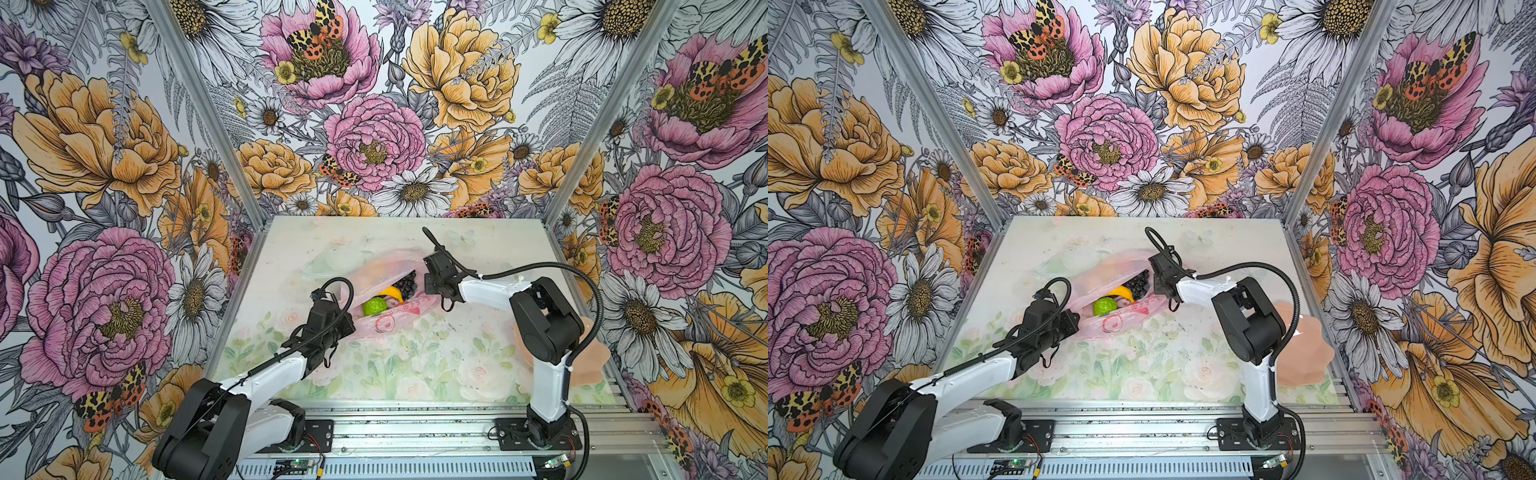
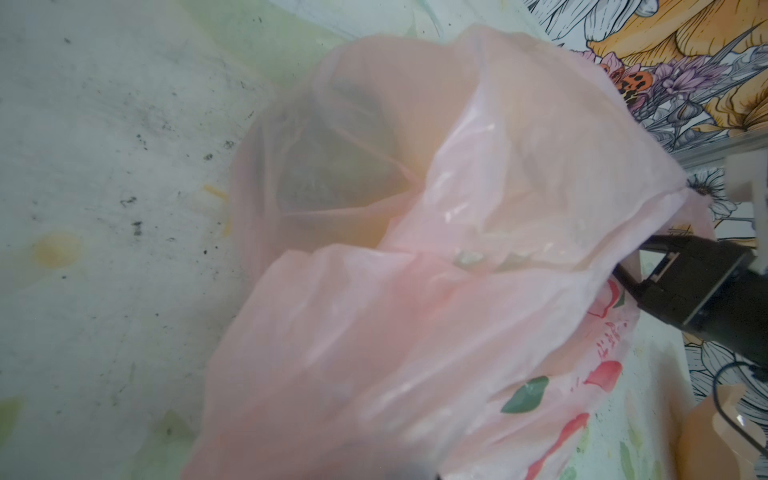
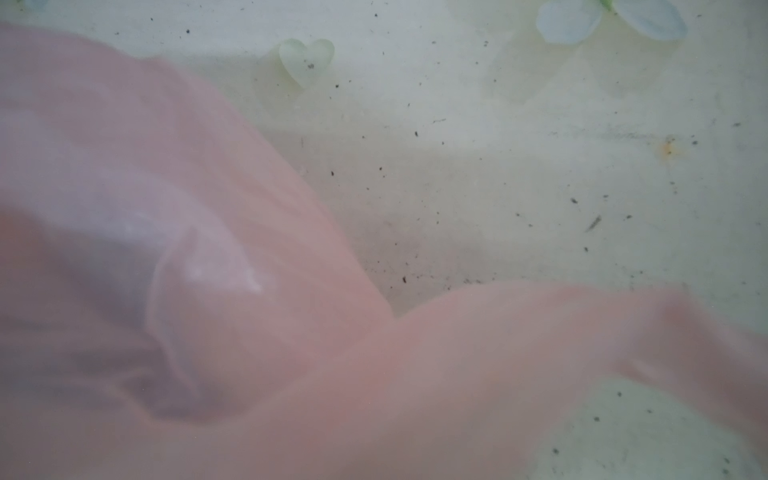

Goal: Take the fake fruits out of the plastic bag

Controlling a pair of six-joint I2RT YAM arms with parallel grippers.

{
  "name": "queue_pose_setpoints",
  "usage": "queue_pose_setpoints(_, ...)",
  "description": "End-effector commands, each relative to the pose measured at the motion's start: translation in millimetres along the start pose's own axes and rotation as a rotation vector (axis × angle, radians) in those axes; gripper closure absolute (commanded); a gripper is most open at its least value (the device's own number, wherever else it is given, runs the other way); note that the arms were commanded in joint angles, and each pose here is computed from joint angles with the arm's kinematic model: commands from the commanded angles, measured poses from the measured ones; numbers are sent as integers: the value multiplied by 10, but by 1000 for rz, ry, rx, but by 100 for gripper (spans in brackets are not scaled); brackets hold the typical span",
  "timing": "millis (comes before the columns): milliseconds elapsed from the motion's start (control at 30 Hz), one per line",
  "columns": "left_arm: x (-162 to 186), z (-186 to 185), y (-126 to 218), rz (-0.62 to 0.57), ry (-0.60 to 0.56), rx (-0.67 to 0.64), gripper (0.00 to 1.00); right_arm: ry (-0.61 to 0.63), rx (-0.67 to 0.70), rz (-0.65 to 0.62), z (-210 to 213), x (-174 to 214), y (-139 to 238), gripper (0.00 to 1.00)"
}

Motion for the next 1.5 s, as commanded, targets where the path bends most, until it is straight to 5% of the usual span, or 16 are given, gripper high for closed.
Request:
queue_pose_setpoints(0, -120, -4, 32, -42, -14, -32, 75, -40, -72, -96, 25, -83, 179, 100)
queue_pose_setpoints(200, -273, -184, 56, -60, -145, -131, 37, 1, -124, -130, 197, -75, 280, 100)
queue_pose_setpoints(333, -404, -232, 6, -71, -150, -170, 28, 24, -149, -147, 273, -94, 300, 100)
queue_pose_setpoints(833, -988, -318, -474, -83, -62, -237, 22, 100, -156, -164, 339, -88, 337, 100)
queue_pose_setpoints(1467, -1128, 112, -185, -150, 31, -287, 17, 138, -370, -227, 1183, -906, -51, 100)
Point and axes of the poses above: each gripper's point midway between its finger pads, its own y axis back along the fingers, its own z axis along the line the jaws close on, x = y × z, the point moved 6 cm from there along y, back along the fingers, and after that the axes turned 13 degrees about y, right-handed, at the moved point
